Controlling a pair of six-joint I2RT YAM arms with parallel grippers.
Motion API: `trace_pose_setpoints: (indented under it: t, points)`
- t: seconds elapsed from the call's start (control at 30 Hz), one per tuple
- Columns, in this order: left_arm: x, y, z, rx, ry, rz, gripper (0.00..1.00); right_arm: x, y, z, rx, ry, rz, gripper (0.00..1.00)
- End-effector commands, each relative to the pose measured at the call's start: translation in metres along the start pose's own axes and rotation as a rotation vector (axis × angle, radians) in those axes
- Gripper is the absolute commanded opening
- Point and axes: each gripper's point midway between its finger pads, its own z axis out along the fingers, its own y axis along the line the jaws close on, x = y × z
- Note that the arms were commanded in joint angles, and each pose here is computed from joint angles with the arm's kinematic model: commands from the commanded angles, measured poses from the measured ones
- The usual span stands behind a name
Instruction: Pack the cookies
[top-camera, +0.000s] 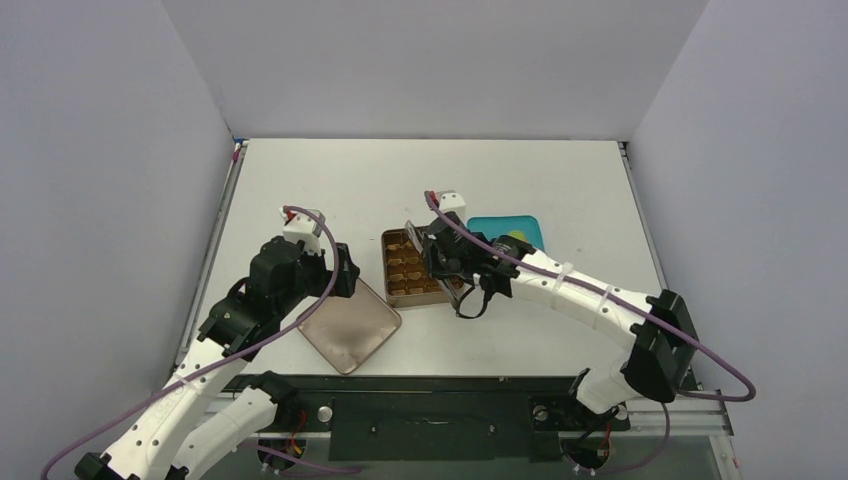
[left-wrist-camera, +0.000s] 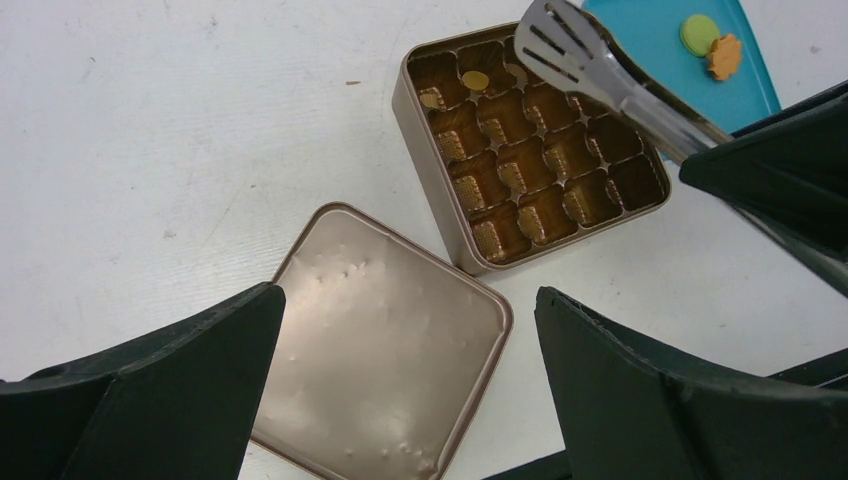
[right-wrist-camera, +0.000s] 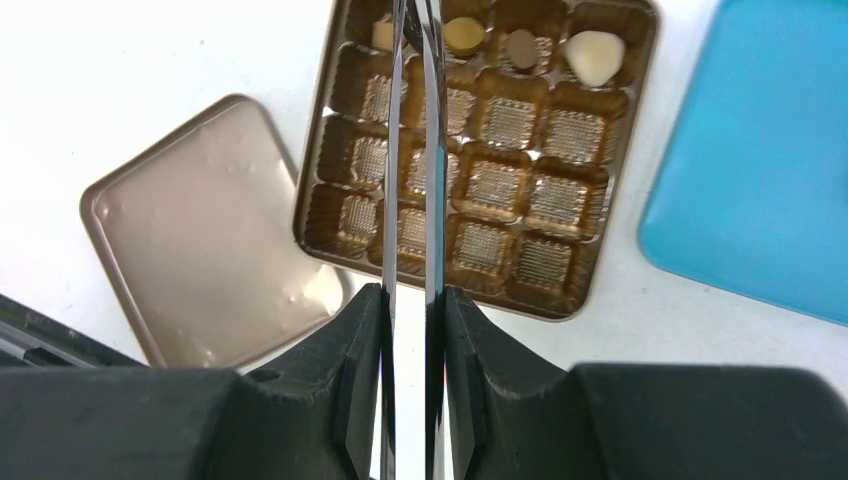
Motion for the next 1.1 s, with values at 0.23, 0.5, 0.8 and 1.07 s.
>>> trace_pose_setpoints:
  t: [0.23, 0.5, 0.8, 1.07]
  points:
    - [-0.012, 0.0, -0.002, -0.003, -0.042, -0.01, 0.97, 0.01, 0.054, 0.019, -0.079, 0.02, -0.041, 0.16]
    - [-0.012, 0.0, -0.002, -0.004, -0.042, -0.011, 0.97, 0.016, 0.062, 0.034, -0.066, 0.035, -0.054, 0.2]
    - [-0.012, 0.0, -0.002, -0.001, -0.041, -0.009, 0.97, 0.016, 0.051, 0.035, -0.019, 0.025, -0.057, 0.24]
    - [-0.012, 0.0, -0.002, -0.002, -0.041, -0.01, 0.97, 0.02, 0.048, 0.036, -0.009, 0.03, -0.057, 0.24]
